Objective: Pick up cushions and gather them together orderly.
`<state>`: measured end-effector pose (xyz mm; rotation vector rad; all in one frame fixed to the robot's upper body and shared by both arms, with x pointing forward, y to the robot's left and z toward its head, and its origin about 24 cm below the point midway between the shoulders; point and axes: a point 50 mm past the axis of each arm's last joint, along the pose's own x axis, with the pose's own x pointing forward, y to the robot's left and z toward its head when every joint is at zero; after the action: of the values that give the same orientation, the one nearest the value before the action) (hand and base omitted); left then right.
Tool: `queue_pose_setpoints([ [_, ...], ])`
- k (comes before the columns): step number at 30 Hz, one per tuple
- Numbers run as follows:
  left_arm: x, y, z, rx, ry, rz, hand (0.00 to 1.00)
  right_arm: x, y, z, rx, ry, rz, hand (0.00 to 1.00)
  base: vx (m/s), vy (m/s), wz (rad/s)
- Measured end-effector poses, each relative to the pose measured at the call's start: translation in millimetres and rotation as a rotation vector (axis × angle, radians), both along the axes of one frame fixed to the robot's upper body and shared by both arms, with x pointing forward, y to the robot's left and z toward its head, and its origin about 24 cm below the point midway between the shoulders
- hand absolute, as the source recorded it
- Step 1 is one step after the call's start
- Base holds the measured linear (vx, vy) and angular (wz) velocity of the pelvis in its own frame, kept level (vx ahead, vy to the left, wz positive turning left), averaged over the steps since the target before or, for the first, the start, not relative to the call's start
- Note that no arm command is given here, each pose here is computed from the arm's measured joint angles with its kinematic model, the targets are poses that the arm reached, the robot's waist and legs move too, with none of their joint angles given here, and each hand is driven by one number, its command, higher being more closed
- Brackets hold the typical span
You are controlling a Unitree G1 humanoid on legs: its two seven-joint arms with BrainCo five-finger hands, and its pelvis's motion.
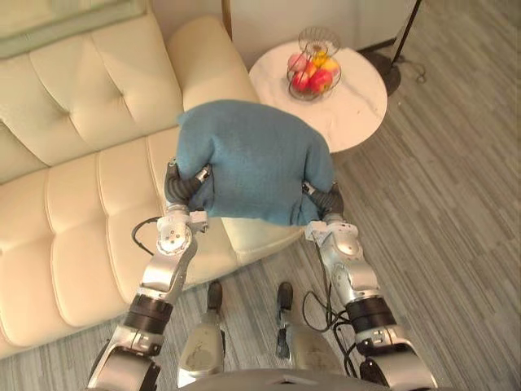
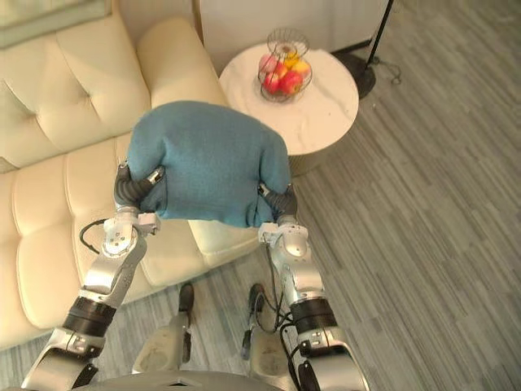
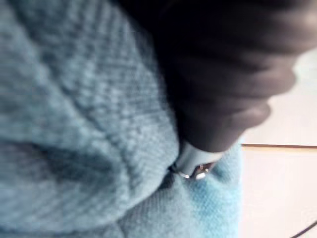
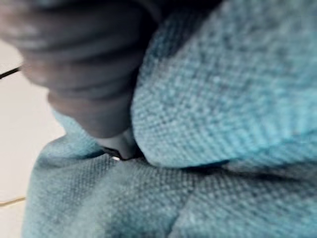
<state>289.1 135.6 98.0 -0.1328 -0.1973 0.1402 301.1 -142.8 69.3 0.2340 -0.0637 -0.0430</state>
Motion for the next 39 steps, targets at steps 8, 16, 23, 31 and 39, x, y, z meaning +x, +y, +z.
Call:
queue_pose_setpoints([
  [8,-46,4,6,-0.09,-0.062,0.05,1.0,-26,7,15,0.054,-0.095,0.037,1.0,0.02,0.01,0.06],
  [16,-70,8,9,-0.14,-0.092,0.071,1.0,-36,13,20,0.06,-0.143,0.068,1.0,-0.03,-0.007,0.21],
  [23,-72,7,11,-0.178,-0.11,0.08,1.0,-39,13,31,0.029,-0.21,0.041,1.0,-0.08,-0.033,0.77],
  [31,-61,1,8,-0.221,-0.1,0.057,1.0,-21,4,45,-0.041,-0.251,-0.016,1.0,0.0,0.168,0.82],
  [39,-56,4,7,-0.178,-0.099,0.041,1.0,-15,12,31,-0.022,-0.177,-0.044,1.0,-0.02,0.248,0.34],
])
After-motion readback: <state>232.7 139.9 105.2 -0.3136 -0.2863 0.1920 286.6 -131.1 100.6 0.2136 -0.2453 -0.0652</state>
